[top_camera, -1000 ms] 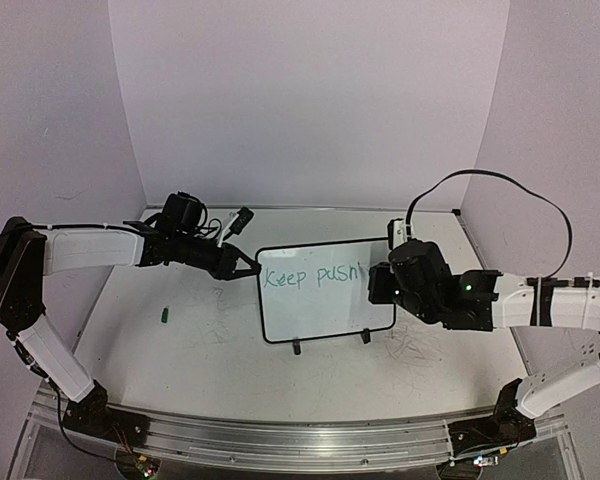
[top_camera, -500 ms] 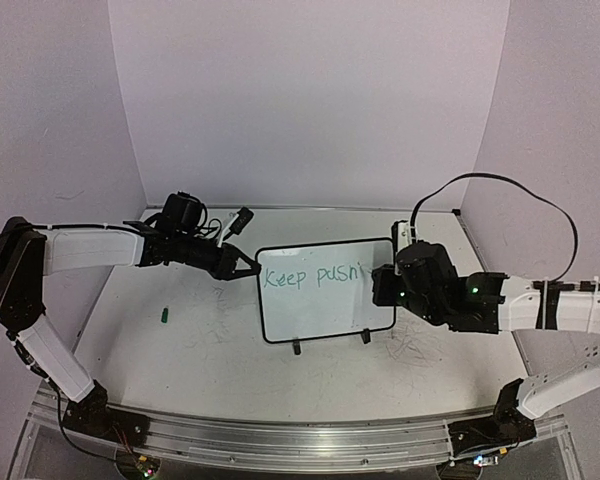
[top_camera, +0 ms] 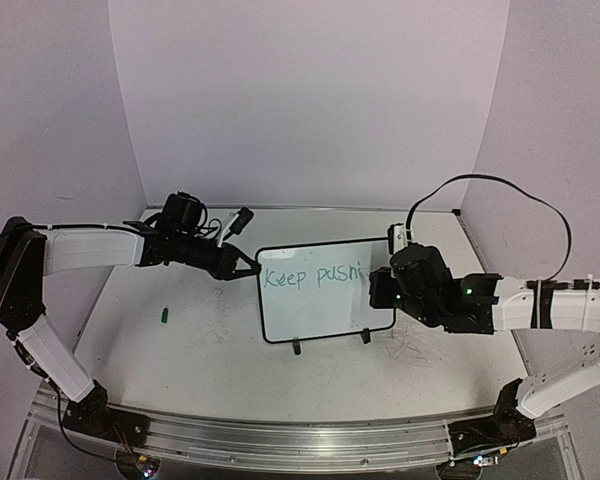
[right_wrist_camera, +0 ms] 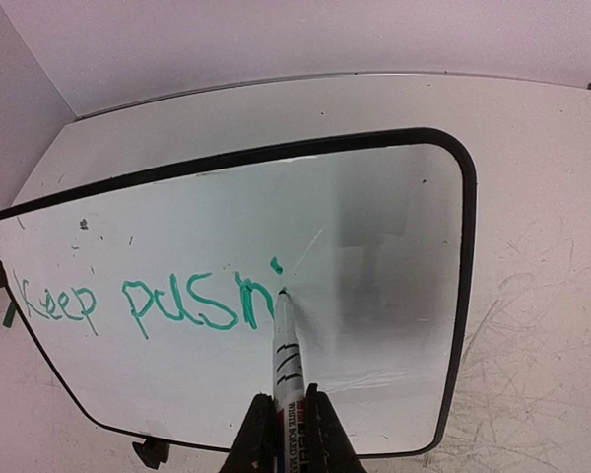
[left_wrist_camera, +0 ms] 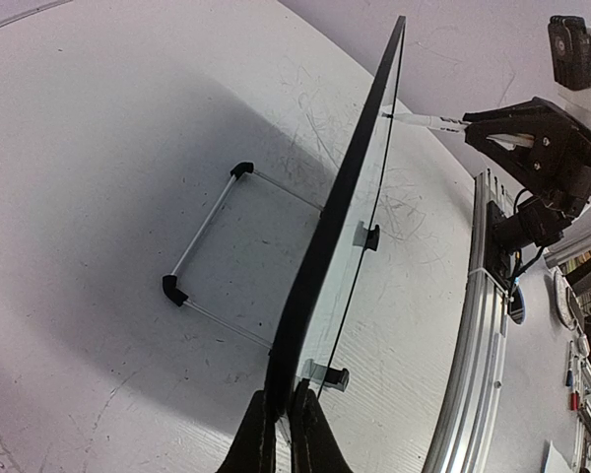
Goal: Write a sentence on the whiteboard
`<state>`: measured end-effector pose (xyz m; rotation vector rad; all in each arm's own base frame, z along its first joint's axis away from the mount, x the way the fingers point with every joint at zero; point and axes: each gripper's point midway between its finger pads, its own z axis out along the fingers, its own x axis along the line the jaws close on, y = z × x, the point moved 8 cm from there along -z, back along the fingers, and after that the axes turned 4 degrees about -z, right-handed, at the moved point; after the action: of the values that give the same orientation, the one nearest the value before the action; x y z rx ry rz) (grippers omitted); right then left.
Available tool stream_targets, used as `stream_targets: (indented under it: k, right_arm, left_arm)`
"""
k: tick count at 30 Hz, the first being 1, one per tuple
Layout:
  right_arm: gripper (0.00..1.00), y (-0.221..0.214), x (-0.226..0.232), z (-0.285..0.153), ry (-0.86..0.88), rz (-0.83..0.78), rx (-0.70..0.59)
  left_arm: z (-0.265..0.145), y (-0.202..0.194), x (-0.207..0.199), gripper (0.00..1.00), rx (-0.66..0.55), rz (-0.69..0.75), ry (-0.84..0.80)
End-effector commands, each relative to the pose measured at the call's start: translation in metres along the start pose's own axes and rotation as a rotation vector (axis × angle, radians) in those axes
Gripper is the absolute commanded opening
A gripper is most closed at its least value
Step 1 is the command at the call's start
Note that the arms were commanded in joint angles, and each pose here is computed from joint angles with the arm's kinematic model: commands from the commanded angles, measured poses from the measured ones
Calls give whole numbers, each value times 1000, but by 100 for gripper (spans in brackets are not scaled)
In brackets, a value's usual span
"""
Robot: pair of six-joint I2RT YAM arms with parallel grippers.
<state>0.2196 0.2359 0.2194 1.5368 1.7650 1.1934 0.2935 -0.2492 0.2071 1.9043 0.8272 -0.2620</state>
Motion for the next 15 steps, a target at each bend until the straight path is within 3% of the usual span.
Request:
stream_targets:
  k: [1, 15]
  right_arm:
    - [0, 4, -3, 1, -49, 20, -17]
    - [0, -5, -6, 0, -36, 29, 17]
  left_arm:
    - [-11, 12, -2, 0, -47, 49, 52]
    - [-10, 12, -2, 0, -46, 47, 51]
